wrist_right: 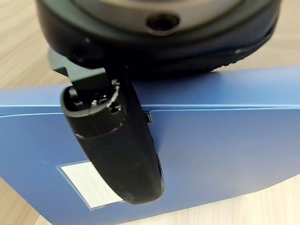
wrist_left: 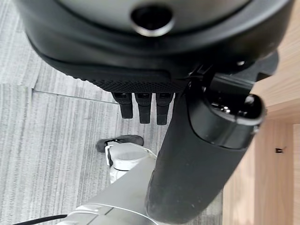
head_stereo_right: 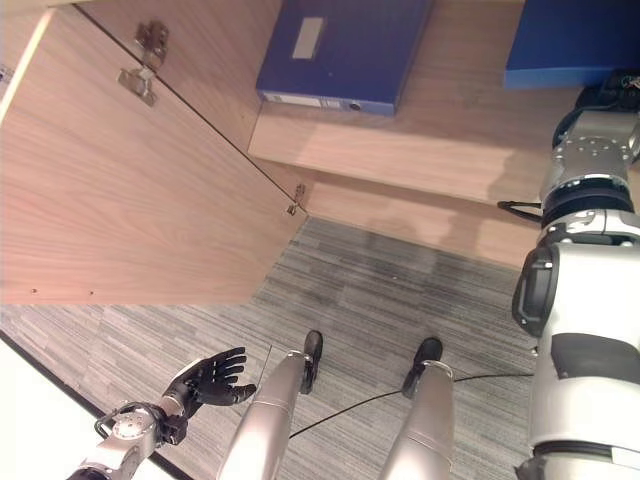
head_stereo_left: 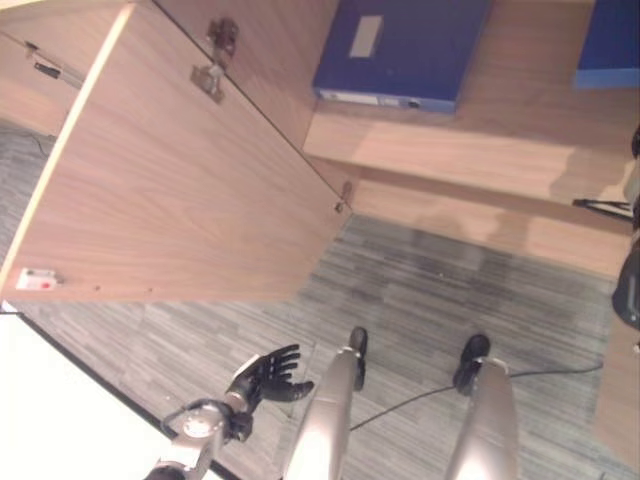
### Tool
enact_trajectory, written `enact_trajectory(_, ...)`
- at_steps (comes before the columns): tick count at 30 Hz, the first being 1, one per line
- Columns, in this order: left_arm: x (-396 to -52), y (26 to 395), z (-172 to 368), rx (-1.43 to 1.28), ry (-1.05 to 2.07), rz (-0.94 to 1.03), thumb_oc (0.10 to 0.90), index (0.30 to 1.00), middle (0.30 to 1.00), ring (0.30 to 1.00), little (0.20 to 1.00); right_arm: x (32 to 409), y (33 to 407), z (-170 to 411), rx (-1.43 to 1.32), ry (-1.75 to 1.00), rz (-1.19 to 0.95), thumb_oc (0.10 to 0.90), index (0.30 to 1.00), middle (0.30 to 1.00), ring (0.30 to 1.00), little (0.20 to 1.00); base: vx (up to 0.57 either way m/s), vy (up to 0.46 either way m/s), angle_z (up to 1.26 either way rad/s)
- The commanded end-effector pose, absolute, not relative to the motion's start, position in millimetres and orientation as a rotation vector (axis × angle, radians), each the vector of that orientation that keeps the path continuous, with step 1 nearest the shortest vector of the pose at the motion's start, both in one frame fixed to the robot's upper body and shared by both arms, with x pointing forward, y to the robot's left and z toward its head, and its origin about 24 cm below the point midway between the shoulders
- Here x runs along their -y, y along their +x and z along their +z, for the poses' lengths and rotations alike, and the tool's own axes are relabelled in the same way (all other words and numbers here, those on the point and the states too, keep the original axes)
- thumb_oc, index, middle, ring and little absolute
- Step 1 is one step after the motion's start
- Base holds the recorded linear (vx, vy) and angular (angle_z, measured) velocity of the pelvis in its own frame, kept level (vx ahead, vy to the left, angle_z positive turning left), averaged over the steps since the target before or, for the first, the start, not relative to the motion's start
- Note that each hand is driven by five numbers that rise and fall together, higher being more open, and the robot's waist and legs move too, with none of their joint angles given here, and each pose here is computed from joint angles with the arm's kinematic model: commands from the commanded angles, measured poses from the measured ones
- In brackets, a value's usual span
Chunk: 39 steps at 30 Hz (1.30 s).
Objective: Put the empty folder in the office cabinet
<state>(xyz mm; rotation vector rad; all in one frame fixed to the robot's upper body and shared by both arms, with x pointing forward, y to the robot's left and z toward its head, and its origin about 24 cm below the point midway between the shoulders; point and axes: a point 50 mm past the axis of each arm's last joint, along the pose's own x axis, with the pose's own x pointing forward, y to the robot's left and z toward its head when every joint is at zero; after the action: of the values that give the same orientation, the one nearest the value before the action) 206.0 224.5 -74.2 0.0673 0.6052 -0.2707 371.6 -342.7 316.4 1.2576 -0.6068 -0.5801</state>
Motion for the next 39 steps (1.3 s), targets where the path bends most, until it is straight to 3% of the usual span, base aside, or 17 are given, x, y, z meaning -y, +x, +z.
enact_trajectory(1, -265, 186, -72, -0.644, 0.142, -0.171, 0.800, 0.900, 0.900, 0.900, 0.900, 346, 357, 359, 0.781, 1.152, -0.468, 0.400, 0.300, 0.300, 0.300, 0.300, 0.00, 0.000, 0.00)
enact_trajectory(13, -271, 183, -68, -0.628, 0.147, -0.142, 0.800, 0.900, 0.900, 0.900, 0.900, 342, 369, 322, 0.693, 1.205, -0.524, 0.400, 0.300, 0.300, 0.300, 0.300, 0.00, -0.004, 0.00)
enact_trajectory(39, -282, 181, -72, -0.670, 0.234, -0.119, 0.800, 0.900, 0.900, 0.900, 0.900, 337, 366, 348, 0.649, 1.226, -0.593, 0.400, 0.300, 0.300, 0.300, 0.300, 0.01, 0.001, 0.01)
